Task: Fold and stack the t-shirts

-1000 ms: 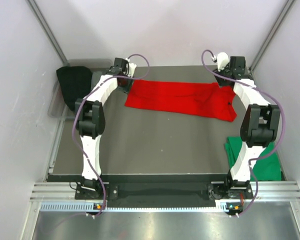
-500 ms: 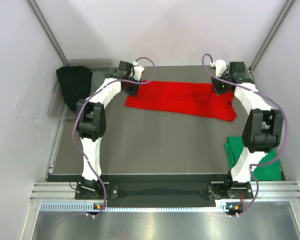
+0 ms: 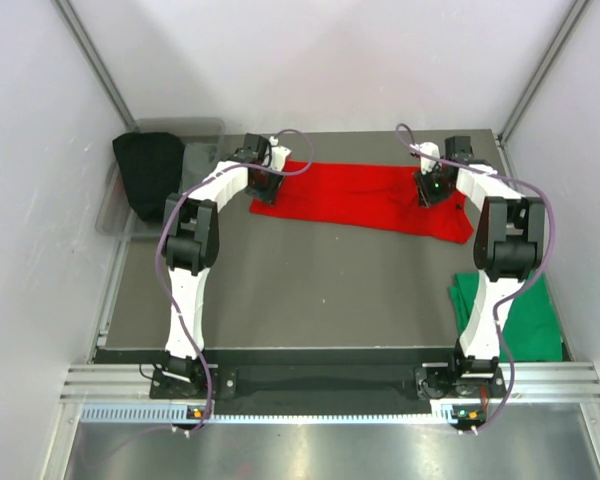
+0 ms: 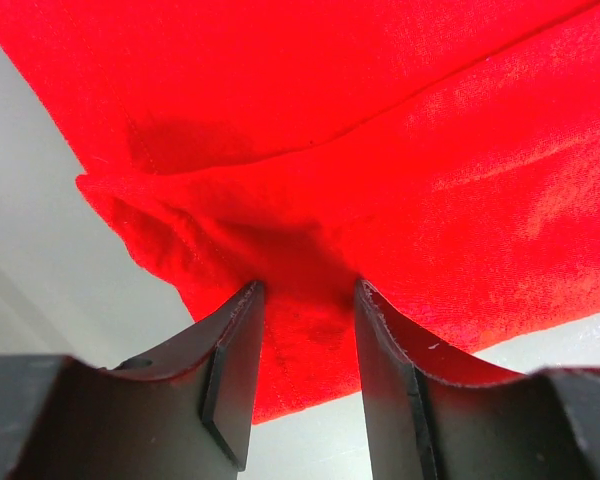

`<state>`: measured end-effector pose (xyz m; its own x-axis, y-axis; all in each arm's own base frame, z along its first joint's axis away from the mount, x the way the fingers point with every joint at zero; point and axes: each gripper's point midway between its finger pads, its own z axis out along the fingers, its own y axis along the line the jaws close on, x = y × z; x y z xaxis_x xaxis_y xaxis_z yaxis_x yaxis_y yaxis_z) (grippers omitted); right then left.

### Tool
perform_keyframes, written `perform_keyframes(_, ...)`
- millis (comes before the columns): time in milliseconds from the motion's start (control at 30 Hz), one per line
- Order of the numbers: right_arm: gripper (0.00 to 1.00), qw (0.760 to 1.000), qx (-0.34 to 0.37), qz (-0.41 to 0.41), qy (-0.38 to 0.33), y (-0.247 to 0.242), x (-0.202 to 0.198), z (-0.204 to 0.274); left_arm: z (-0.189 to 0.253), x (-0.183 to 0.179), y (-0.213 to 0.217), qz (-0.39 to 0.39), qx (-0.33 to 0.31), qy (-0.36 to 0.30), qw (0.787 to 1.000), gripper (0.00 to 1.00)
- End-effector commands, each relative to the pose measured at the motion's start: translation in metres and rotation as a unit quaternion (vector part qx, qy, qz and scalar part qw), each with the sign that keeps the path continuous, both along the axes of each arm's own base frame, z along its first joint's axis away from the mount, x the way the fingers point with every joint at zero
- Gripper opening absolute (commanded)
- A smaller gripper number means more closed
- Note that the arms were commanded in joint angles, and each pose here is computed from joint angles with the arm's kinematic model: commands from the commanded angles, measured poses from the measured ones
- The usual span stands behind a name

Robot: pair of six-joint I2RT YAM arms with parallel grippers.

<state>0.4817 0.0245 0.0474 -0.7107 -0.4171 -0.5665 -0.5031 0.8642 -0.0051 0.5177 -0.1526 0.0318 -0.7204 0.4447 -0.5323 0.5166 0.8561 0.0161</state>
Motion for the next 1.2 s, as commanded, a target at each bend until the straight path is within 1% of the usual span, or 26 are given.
perform_keyframes(0, 0.28, 1.000, 0.018, 0.008, -0.016, 0.011, 0.016, 0.012, 0.003, -0.013, 0.009, 0.008, 0.010, 0.014, 1.000, 0.46)
perform_keyframes(100, 0.29, 1.000, 0.021, 0.008, -0.015, 0.012, 0.024, 0.010, -0.003, -0.017, 0.010, 0.007, 0.013, 0.022, 1.000, 0.46)
perform_keyframes(133, 0.29, 0.999, 0.022, 0.025, -0.020, 0.030, 0.030, 0.012, -0.003, -0.019, 0.011, 0.009, 0.013, 0.023, 1.000, 0.46)
perform_keyframes(200, 0.30, 0.999, 0.029, 0.031, -0.019, 0.038, 0.037, 0.016, -0.002, -0.021, 0.012, 0.010, 0.012, 0.021, 1.000, 0.46)
perform_keyframes(233, 0.30, 0.998, 0.034, 0.031, -0.030, 0.042, 0.053, 0.022, -0.002, -0.022, 0.013, 0.012, 0.015, 0.021, 1.000, 0.46)
perform_keyframes(300, 0.31, 0.998, 0.058, 0.027, -0.023, 0.052, 0.064, 0.028, 0.003, -0.025, 0.015, 0.013, 0.018, 0.017, 1.000, 0.45)
perform_keyframes(333, 0.31, 0.996, 0.071, 0.029, -0.049, 0.057, 0.087, 0.045, 0.006, -0.026, 0.016, 0.015, 0.019, 0.015, 1.000, 0.45)
perform_keyframes(367, 0.31, 0.994, 0.092, 0.034, -0.053, 0.065, 0.093, 0.057, 0.013, -0.031, 0.018, 0.015, 0.020, 0.011, 1.000, 0.45)
perform_keyframes(400, 0.31, 0.990, 0.111, 0.025, -0.087, 0.068, 0.110, 0.089, 0.019, -0.032, 0.019, 0.015, 0.020, 0.004, 1.000, 0.45)
perform_keyframes(433, 0.31, 0.987, 0.123, 0.028, -0.100, 0.073, 0.113, 0.103, 0.039, -0.032, 0.021, 0.013, 0.019, -0.017, 1.000, 0.45)
perform_keyframes(500, 0.32, 0.981, 0.140, 0.046, -0.125, 0.084, 0.110, 0.131, 0.047, -0.040, 0.026, 0.015, 0.027, -0.026, 0.999, 0.45)
perform_keyframes(567, 0.34, 0.976, 0.131, 0.049, -0.165, 0.082, 0.100, 0.169, 0.065, -0.048, 0.031, 0.013, 0.029, -0.044, 0.999, 0.45)
perform_keyframes(600, 0.34, 0.980, 0.128, 0.041, -0.144, 0.077, 0.086, 0.151, 0.070, -0.050, 0.032, 0.012, 0.029, -0.049, 0.998, 0.46)
perform_keyframes(633, 0.34, 0.976, 0.126, 0.040, -0.173, 0.073, 0.073, 0.182, 0.075, -0.052, 0.032, 0.009, 0.028, -0.056, 0.998, 0.46)
perform_keyframes(700, 0.36, 0.973, 0.122, 0.040, -0.192, 0.065, 0.056, 0.191, 0.084, -0.059, 0.031, 0.001, 0.024, -0.065, 0.998, 0.47)
perform_keyframes(767, 0.39, 0.974, 0.118, 0.045, -0.190, 0.062, 0.018, 0.193, 0.095, -0.058, 0.030, -0.017, 0.023, -0.082, 0.996, 0.50)
perform_keyframes(800, 0.39, 0.978, 0.112, 0.048, -0.170, 0.060, -0.001, 0.175, 0.099, -0.057, 0.027, -0.029, 0.021, -0.090, 0.995, 0.53)
perform_keyframes(833, 0.40, 0.974, 0.109, 0.054, -0.193, 0.060, -0.017, 0.197, 0.103, -0.054, 0.026, -0.051, 0.025, -0.100, 0.993, 0.61)
perform_keyframes(867, 0.42, 0.974, 0.109, 0.058, -0.188, 0.060, -0.030, 0.195, 0.105, -0.051, 0.023, -0.068, 0.029, -0.101, 0.992, 0.66)
perform_keyframes(900, 0.43, 0.978, 0.111, 0.061, -0.167, 0.061, -0.046, 0.180, 0.105, -0.050, 0.020, -0.086, 0.035, -0.100, 0.991, 0.68)
perform_keyframes(933, 0.44, 0.976, 0.113, 0.064, -0.175, 0.062, -0.059, 0.191, 0.105, -0.046, 0.021, -0.108, 0.052, -0.101, 0.988, 0.69)
perform_keyframes(967, 0.46, 0.976, 0.121, 0.072, -0.166, 0.065, -0.070, 0.188, 0.106, -0.037, 0.017, -0.124, 0.057, -0.098, 0.986, 0.69)
perform_keyframes(1000, 0.46, 0.980, 0.124, 0.073, -0.138, 0.066, -0.086, 0.172, 0.097, -0.046, 0.019, -0.157, 0.068, -0.066, 0.983, 0.69)
perform_keyframes(1067, 0.47, 0.980, 0.126, 0.076, -0.132, 0.066, -0.106, 0.171, 0.091, -0.046, 0.012, -0.199, 0.067, -0.040, 0.977, 0.66)
perform_keyframes(1100, 0.47, 0.983, 0.123, 0.075, -0.118, 0.065, -0.117, 0.156, 0.084, -0.055, 0.014, -0.217, 0.073, -0.013, 0.973, 0.65)
perform_keyframes(1167, 0.48, 0.980, 0.119, 0.077, -0.142, 0.063, -0.130, 0.162, 0.073, -0.053, 0.015, -0.250, 0.100, -0.008, 0.963, 0.65)
